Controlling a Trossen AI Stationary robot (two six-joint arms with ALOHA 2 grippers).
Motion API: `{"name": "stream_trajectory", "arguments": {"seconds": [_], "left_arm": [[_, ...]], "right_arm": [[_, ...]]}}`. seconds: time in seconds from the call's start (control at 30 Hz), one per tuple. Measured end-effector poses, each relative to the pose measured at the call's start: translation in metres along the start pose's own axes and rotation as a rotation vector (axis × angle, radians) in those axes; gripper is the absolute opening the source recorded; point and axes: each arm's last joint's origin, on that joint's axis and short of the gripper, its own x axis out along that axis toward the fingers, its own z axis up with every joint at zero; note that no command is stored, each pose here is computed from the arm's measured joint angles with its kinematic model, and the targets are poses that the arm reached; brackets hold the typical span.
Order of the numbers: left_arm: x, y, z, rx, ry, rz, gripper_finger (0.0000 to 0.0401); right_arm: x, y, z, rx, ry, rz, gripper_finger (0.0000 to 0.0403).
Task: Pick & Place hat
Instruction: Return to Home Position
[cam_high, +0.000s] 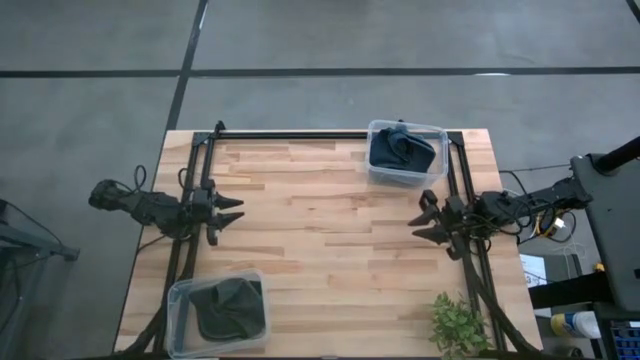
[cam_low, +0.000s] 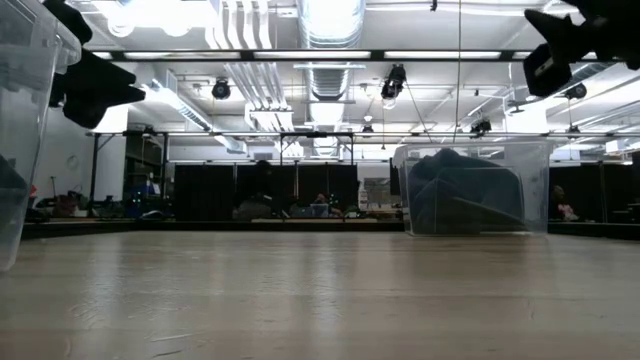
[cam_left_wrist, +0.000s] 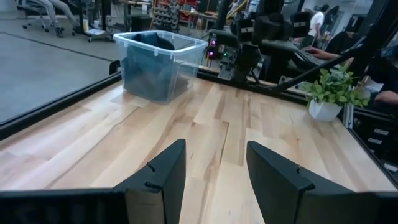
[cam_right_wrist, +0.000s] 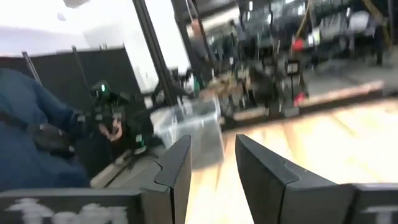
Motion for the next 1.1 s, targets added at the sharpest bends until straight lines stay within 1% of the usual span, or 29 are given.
{"name": "stream_trajectory", "arguments": {"seconds": [0.13, 0.23, 0.53, 0.63, 0.8, 1.1], "left_arm": [[0.0007, 0.0008, -0.0038, -0.005, 0.024, 0.009, 0.0162], [0.0008, 0.0009, -0.0037, -0.007, 0.021, 0.012, 0.0162], [0.0010, 0.0009, -0.0018, -0.051, 0.001, 0.018, 0.0162], [0.0010, 0.0009, -0.0003, -0.066, -0.017, 0.029, 0.0162], [0.0011, 0.0027, -0.0007, -0.064, -0.032, 0.089, 0.0162], [0.0012, 0.0026, -0.0009, -0.080, -0.031, 0.086, 0.0162]], "right_arm": [[-0.0026, -0.0019, -0.0071, 0.055, 0.080, -0.010, 0.0118], [-0.0043, -0.0025, -0.0090, 0.067, 0.101, -0.017, 0.0118], [-0.0090, -0.0012, -0.0054, -0.038, 0.068, 0.007, 0.0118], [-0.0094, -0.0012, -0.0053, -0.041, 0.067, 0.007, 0.0118], [-0.0093, -0.0015, -0.0062, -0.038, 0.077, 0.004, 0.0118], [-0.0093, -0.0017, -0.0068, -0.036, 0.082, 0.001, 0.0118]]}}
